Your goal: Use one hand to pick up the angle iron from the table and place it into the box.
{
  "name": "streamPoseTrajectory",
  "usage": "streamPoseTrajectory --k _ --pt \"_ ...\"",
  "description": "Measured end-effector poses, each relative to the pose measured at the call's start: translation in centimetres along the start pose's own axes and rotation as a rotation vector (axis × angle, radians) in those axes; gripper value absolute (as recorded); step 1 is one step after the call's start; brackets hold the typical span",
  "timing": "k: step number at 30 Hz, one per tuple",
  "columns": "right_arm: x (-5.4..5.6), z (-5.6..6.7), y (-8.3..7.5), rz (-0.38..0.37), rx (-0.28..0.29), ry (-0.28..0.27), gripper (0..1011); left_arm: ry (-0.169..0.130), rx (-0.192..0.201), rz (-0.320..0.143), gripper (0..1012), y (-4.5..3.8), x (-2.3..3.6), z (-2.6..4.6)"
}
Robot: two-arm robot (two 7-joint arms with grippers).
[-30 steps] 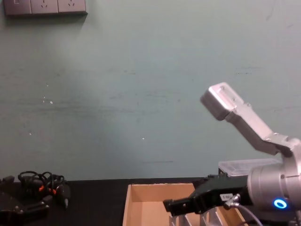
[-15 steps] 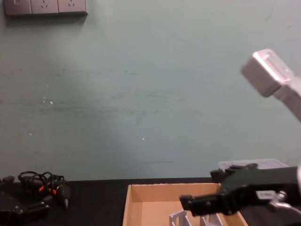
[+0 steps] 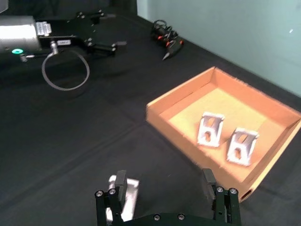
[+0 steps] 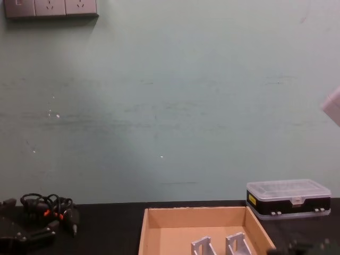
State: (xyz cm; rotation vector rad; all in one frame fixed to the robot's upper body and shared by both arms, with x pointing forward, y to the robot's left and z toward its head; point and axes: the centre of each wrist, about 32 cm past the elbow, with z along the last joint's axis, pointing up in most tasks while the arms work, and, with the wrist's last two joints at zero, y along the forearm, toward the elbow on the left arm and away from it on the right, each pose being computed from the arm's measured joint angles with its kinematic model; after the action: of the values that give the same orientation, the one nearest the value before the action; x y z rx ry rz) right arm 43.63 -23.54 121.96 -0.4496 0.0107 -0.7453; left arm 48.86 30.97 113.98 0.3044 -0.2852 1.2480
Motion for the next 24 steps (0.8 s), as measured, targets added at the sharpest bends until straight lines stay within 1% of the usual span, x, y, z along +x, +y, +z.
streamPoseTrajectory --k 2,4,6,8,10,11,14,24 --pt "-0.3 -0.3 -0.2 0.009 -0.005 0.014 1004 0.000 0.000 0.000 1000 0.00 0.00 0.00" --pt "-0.8 -0.9 -0.3 0.025 -0.018 0.035 1004 0.000 0.000 0.000 1000 0.00 0.00 0.00" --pt "-1.1 -1.3 -0.2 0.038 -0.026 0.046 1004 0.000 0.000 0.000 1000 0.00 0.00 0.00" --pt "-1.3 -1.5 -0.2 0.042 -0.030 0.050 1004 0.000 0.000 0.000 1000 0.00 0.00 0.00" --pt "-1.7 -2.1 0.1 0.052 -0.043 0.060 1004 0.000 0.000 0.000 1000 0.00 0.00 0.00" --pt "-1.7 -2.1 0.1 0.052 -0.043 0.060 1004 0.000 0.000 0.000 1000 0.00 0.00 0.00" --pt "-2.2 -2.6 0.6 0.067 -0.048 0.071 1004 0.000 0.000 0.000 1000 0.00 0.00 0.00" --pt "-2.8 -3.0 2.1 0.087 -0.043 0.084 1004 0.000 0.000 0.000 1000 0.00 0.00 0.00"
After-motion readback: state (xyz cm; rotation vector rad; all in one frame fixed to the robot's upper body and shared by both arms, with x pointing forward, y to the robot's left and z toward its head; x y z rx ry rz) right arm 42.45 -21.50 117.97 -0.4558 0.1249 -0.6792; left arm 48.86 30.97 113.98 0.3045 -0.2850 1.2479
